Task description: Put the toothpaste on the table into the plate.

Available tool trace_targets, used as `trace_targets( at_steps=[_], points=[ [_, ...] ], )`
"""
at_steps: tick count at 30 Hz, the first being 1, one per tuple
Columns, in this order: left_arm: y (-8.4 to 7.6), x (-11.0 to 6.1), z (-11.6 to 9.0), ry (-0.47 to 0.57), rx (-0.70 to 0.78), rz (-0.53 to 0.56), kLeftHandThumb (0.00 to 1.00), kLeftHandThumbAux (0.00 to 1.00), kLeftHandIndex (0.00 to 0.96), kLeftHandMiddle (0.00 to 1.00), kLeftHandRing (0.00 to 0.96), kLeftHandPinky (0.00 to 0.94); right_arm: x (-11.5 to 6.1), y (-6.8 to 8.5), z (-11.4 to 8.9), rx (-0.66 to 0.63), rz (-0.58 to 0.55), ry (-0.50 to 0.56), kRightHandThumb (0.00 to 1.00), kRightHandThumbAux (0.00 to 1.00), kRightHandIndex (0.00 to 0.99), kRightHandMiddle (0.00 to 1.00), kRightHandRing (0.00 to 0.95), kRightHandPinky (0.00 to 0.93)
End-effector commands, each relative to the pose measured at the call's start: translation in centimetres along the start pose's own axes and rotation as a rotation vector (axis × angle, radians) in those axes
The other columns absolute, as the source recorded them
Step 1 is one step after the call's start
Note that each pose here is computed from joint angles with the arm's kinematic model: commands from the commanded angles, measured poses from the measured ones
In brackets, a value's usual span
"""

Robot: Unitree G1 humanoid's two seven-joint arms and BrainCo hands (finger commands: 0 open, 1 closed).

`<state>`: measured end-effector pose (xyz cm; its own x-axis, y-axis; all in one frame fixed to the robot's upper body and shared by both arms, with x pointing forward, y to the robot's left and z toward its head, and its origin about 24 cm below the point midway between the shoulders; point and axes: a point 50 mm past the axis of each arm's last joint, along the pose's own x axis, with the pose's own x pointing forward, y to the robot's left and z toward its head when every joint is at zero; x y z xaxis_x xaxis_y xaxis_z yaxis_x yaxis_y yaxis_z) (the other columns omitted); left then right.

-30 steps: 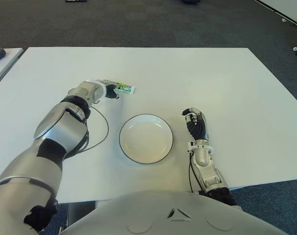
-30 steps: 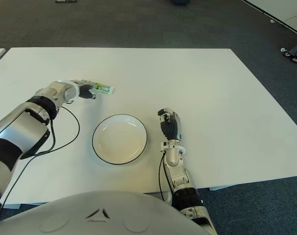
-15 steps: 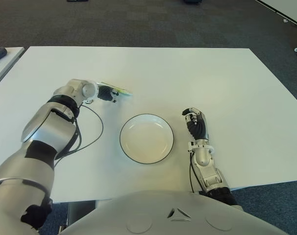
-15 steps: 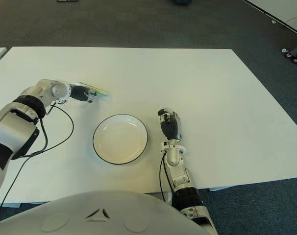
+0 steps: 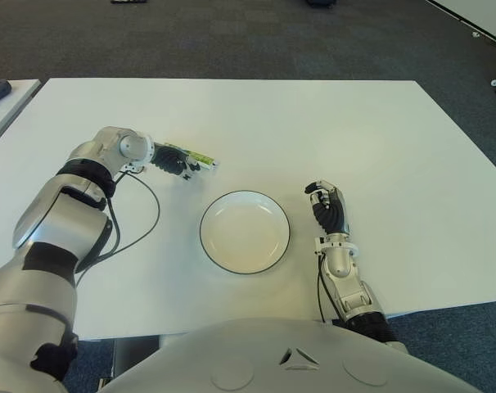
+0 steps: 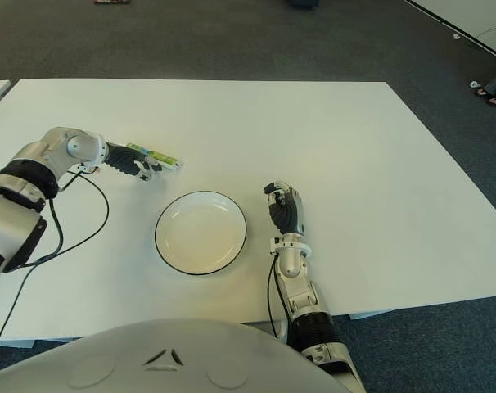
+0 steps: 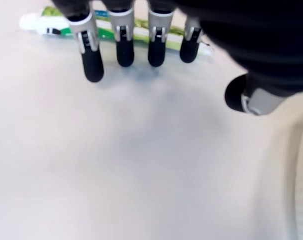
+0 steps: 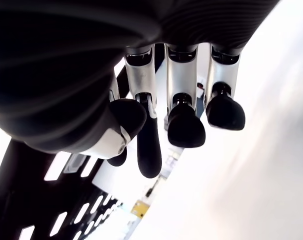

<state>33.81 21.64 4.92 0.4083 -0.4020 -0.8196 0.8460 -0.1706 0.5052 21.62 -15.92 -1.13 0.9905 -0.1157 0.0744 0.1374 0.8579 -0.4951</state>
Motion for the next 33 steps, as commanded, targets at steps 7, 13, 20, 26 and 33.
trace_targets(
  at_steps=[7,13,20,26,33],
  points=[
    [-3.2,-1.9,0.6,-0.067,0.068,-0.172,0.568,0.402,0.079,0.107,0.173,0.299,0.3,-0.2,0.1,0.01,0.004,0.001,0.843,0.682,0.44,0.489,0.785,0.786],
    [-3.3,-4.1,2.5,-0.079,0.127,-0.246,0.599,0.401,0.068,0.124,0.204,0.34,0.2,-0.2,0.2,0.002,0.008,-0.003,0.843,0.683,0.441,0.489,0.758,0.757],
    [-2.3,-6.1,4.4,-0.091,0.176,-0.338,0.602,0.416,0.083,0.155,0.244,0.366,0.2,-0.1,0.1,0.007,0.011,0.004,0.843,0.682,0.441,0.489,0.772,0.783],
    [1.8,-9.0,5.2,-0.092,0.194,-0.263,0.639,0.433,0.104,0.185,0.27,0.383,0.2,0.1,0.1,0.02,0.014,0.006,0.843,0.682,0.441,0.489,0.767,0.771],
    [3.7,-9.4,4.8,-0.081,0.193,-0.086,0.69,0.44,0.144,0.212,0.285,0.385,0.2,0.2,0.2,0.028,0.019,0.015,0.844,0.682,0.441,0.489,0.773,0.783]
  ],
)
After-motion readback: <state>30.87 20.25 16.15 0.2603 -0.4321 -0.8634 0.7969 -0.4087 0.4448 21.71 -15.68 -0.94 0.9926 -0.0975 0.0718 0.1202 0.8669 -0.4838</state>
